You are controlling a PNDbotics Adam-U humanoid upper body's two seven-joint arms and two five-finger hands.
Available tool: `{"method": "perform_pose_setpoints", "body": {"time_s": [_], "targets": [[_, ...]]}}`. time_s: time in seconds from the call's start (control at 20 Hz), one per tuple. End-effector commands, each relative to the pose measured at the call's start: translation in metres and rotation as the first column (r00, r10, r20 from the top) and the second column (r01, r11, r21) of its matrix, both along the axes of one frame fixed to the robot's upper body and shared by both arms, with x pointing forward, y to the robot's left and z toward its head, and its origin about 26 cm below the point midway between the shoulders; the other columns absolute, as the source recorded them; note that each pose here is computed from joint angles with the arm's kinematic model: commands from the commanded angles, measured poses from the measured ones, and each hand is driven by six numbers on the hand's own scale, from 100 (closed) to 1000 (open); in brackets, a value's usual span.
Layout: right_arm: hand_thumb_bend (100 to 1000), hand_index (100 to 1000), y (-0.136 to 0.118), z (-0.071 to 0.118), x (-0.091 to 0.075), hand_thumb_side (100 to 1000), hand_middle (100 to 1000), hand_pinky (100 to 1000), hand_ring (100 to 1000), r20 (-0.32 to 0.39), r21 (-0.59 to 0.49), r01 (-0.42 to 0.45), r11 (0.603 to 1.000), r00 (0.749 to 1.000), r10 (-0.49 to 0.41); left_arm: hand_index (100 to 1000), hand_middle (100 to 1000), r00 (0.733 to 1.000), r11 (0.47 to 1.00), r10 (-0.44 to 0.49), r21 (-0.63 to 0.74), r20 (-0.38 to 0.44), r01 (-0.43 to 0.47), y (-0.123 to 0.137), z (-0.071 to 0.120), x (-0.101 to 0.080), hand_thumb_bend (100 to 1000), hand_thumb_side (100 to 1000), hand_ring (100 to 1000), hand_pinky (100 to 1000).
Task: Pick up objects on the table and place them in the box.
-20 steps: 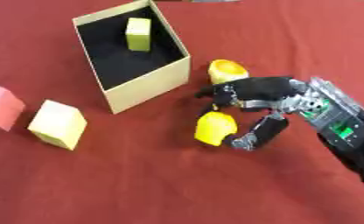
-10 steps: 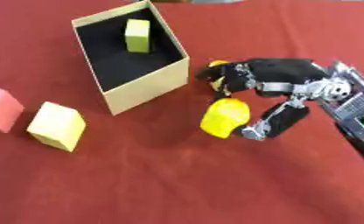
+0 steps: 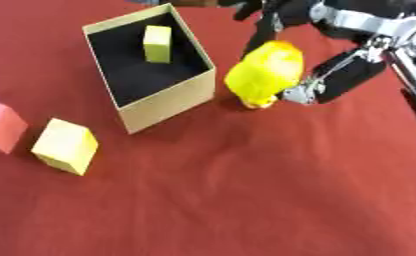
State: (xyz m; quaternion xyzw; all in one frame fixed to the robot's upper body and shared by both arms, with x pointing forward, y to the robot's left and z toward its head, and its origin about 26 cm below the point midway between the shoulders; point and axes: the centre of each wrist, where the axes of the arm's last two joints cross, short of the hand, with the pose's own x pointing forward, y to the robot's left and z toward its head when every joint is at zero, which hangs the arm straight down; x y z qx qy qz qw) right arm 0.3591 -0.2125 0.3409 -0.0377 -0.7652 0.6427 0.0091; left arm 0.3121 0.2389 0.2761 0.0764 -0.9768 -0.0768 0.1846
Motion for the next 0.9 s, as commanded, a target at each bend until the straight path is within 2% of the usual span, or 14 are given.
{"method": "perform_pose_setpoints", "body": {"time_s": [0.05, 0.2, 0.5, 0.7, 0.9], "targets": [[100, 672, -0.004, 0.018, 0.013, 104, 356, 865, 1000, 0.011, -0.025, -0.029, 0.999, 1.0, 0.029, 808, 698, 0.997, 1.0, 0.0, -0.001, 0.075, 0.0, 0.002, 0.016, -0.004, 164, 672, 682, 654], [100, 672, -0.002, 0.026, 0.034, 100, 357, 861, 1000, 0.002, -0.023, -0.022, 0.999, 1.0, 0.022, 808, 699, 0.993, 1.0, -0.026, 0.005, 0.112, 0.025, -0.003, 0.025, -0.004, 174, 657, 683, 657], [100, 671, 0.011, 0.024, 0.073, 100, 358, 856, 997, 0.001, -0.019, 0.008, 1.0, 1.0, -0.008, 808, 699, 0.982, 0.996, -0.086, 0.031, 0.168, 0.082, -0.014, 0.039, -0.005, 189, 633, 684, 662], [100, 674, 0.025, 0.017, 0.091, 100, 364, 853, 996, 0.017, -0.029, 0.023, 0.999, 1.0, -0.022, 808, 699, 0.975, 0.993, -0.12, 0.04, 0.186, 0.115, -0.02, 0.045, -0.006, 191, 630, 684, 662], [100, 678, 0.038, 0.001, 0.107, 100, 371, 852, 996, 0.023, -0.038, 0.063, 0.997, 0.998, -0.062, 808, 700, 0.97, 0.989, -0.148, 0.05, 0.194, 0.141, -0.025, 0.048, -0.006, 187, 633, 684, 662]]}}
